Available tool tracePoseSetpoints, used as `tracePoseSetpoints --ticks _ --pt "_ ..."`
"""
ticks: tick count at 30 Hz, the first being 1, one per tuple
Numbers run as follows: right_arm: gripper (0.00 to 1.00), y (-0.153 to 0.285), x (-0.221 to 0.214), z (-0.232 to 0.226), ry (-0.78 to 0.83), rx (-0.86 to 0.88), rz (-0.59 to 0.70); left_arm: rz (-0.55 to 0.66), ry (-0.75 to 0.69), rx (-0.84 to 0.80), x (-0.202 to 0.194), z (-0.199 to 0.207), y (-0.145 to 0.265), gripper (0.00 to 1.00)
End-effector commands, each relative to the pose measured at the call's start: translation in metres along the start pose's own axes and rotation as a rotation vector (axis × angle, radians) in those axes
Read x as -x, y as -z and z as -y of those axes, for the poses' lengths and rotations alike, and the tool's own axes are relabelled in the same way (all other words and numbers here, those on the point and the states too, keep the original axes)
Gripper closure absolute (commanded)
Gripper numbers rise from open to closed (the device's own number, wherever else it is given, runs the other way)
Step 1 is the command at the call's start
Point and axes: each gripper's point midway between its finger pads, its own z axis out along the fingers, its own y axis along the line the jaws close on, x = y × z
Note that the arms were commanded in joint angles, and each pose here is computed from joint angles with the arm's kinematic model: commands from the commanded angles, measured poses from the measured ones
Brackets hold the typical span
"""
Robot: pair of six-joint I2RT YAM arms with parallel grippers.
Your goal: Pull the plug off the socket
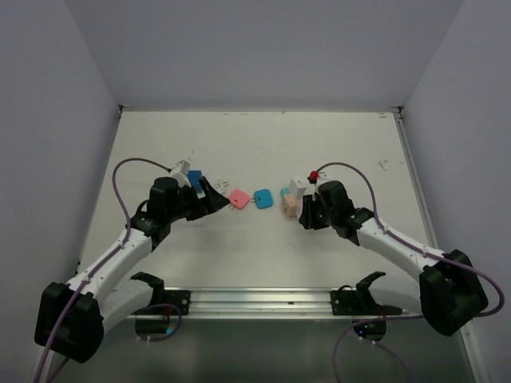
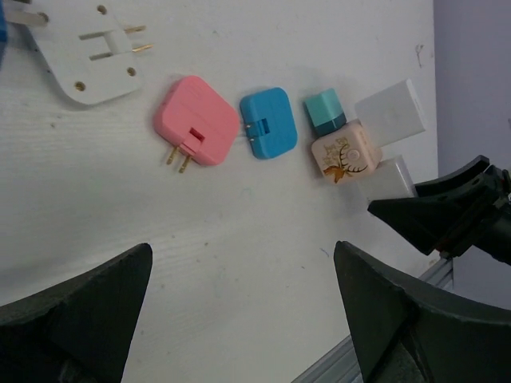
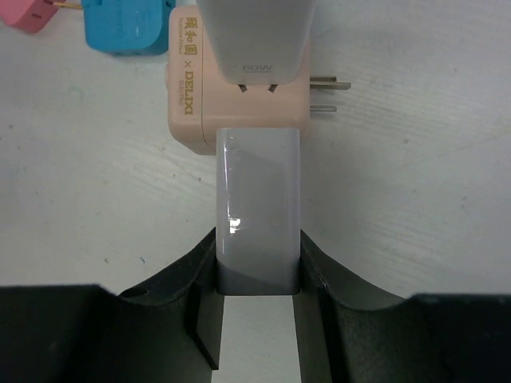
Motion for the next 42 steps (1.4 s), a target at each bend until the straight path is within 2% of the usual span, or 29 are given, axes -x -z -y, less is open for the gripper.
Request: tracePoseSetpoints --ticks 1,11,21,28,30,38,42 --pt "1.00 0.020 0.027 -0.029 -0.042 0.149 0.150 0.030 0.063 -0.145 -0.005 0.050 -0.001 0.00" --pt "1.00 0.037 0.006 -0.053 -0.025 0.307 0.138 -0.008 0.126 -0.148 -0.049 0.078 -0.022 0.01" --pt "1.00 0.034 -0.014 -0.069 -0.003 0.356 0.106 -0.059 0.253 -0.072 -0.088 0.081 -0.050 0.04" --pt "1.00 0.031 -0.011 -0.074 -0.042 0.366 0.129 -0.079 0.304 -0.115 -0.111 0.094 -0.071 0.07" --pt "1.00 0.030 -0.012 -0.074 -0.043 0.365 0.126 -0.072 0.309 -0.157 -0.110 0.105 -0.074 0.07" --pt "1.00 0.027 -0.018 -0.076 -0.036 0.357 0.116 -0.080 0.337 -0.166 -0.123 0.104 -0.093 0.08" --pt "1.00 0.028 -0.017 -0.078 -0.033 0.355 0.121 -0.048 0.360 -0.151 -0.120 0.101 -0.102 0.13"
